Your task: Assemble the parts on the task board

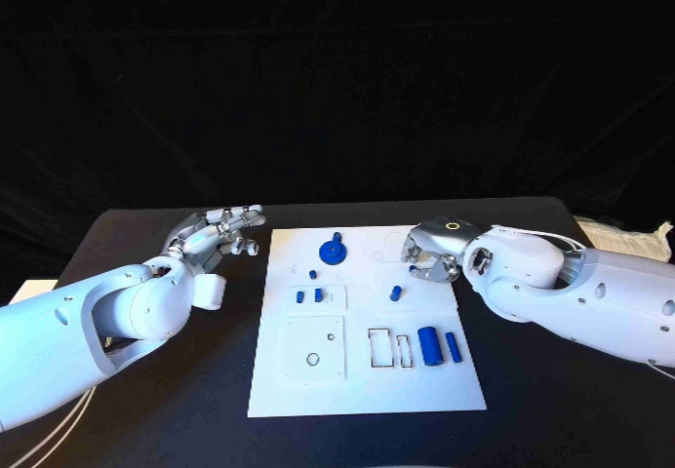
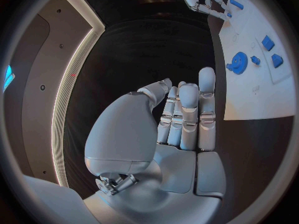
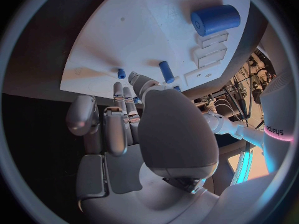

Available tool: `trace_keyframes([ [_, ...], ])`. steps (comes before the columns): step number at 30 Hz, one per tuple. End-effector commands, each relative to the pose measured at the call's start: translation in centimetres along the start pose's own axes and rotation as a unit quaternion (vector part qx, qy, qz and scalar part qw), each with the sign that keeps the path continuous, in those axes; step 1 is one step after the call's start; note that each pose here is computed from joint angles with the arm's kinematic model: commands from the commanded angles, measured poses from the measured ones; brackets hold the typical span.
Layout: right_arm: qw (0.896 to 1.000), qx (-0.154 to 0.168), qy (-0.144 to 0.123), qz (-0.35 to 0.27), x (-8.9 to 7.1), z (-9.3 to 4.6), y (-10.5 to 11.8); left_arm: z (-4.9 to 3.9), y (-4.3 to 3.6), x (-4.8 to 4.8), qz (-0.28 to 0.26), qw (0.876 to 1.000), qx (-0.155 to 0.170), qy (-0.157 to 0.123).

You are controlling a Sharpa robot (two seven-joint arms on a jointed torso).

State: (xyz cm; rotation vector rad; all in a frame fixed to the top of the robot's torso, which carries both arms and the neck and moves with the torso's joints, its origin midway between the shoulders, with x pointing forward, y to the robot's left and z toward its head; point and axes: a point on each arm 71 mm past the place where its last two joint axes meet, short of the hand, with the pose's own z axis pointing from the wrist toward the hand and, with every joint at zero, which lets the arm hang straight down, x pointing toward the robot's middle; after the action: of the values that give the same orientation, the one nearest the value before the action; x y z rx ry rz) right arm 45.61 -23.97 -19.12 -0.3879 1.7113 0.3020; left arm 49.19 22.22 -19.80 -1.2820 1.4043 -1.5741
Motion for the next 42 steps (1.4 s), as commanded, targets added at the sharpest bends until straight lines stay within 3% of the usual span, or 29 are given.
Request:
trace_keyframes([
  [1, 1.000, 0.009, 0.028, -0.006, 0.5, 0.1, -0.1, -0.05, -0.05, 0.06, -0.002, 1.000, 0.002, 0.005],
  [12, 0.999, 0.014, 0.031, -0.013, 0.6, 0.6, -0.1, -0.13, -0.05, 0.04, -0.002, 1.000, 0.002, 0.006],
  [32, 0.997, 0.025, 0.068, -0.039, 1.7, 0.8, -0.3, -0.28, -0.06, -0.12, -0.002, 1.000, 0.000, 0.005],
  [42, 0.997, 0.013, 0.062, -0.032, 2.0, 0.9, 0.4, -0.31, -0.05, -0.14, -0.002, 1.000, 0.000, 0.005],
])
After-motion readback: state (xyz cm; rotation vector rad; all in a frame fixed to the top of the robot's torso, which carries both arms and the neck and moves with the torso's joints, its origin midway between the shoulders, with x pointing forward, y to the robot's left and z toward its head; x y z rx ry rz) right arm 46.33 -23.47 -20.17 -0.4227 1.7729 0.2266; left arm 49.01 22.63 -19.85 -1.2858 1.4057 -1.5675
